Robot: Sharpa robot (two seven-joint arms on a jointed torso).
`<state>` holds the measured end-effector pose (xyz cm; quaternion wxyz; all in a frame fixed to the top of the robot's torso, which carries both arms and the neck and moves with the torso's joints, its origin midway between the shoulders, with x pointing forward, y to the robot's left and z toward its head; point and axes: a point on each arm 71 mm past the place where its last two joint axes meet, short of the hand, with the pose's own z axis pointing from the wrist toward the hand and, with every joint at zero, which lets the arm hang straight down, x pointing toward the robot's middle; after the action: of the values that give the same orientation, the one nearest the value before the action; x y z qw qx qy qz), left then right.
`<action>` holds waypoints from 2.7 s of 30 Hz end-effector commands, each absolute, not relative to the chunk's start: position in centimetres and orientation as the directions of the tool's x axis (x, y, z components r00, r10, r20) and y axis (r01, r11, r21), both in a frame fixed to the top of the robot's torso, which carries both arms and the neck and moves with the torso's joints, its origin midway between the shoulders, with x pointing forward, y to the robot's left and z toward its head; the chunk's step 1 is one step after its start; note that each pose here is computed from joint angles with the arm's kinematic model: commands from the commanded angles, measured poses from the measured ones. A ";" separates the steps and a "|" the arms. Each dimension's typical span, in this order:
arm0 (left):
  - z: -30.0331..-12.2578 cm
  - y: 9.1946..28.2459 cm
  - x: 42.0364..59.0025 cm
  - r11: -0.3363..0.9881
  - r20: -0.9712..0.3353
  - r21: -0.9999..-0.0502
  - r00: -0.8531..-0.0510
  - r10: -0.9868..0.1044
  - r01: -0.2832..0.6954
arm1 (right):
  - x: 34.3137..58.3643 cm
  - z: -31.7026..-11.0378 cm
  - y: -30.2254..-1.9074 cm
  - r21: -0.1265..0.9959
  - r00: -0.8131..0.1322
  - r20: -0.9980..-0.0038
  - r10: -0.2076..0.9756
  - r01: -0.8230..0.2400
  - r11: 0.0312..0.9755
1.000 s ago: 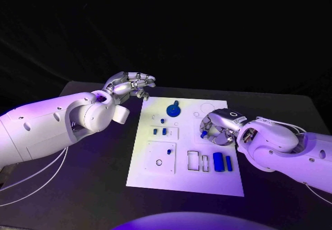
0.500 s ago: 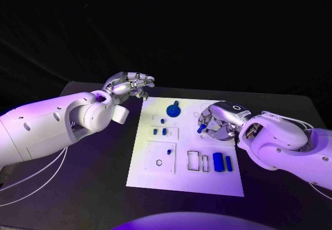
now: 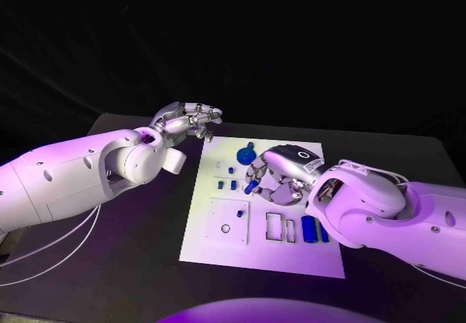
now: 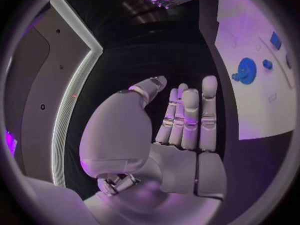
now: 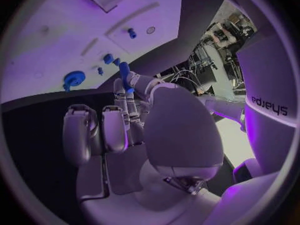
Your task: Assemble the parts on the task board
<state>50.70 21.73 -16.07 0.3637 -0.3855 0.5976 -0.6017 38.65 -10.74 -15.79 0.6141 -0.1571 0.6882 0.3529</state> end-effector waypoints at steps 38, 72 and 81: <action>-16.3 20.8 50.7 -0.035 0.046 -0.999 -0.468 -0.883 -0.032 | 36.6 -22.5 -5.7 0.327 -0.330 -0.937 0.115 -0.711 0.623; -16.3 21.0 50.7 -0.032 0.045 -0.999 -0.465 -0.884 -0.036 | 36.4 -23.0 -5.4 0.278 -0.323 -0.945 0.046 -0.725 0.630; -16.4 21.0 50.7 -0.032 0.045 -0.999 -0.465 -0.884 -0.037 | 36.3 -23.1 -5.1 0.273 -0.319 -0.947 0.043 -0.726 0.631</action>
<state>50.76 21.23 -16.43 0.3557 -0.3846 0.6024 -0.6021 36.34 -5.08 -22.96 0.5343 -0.2258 0.7259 0.3696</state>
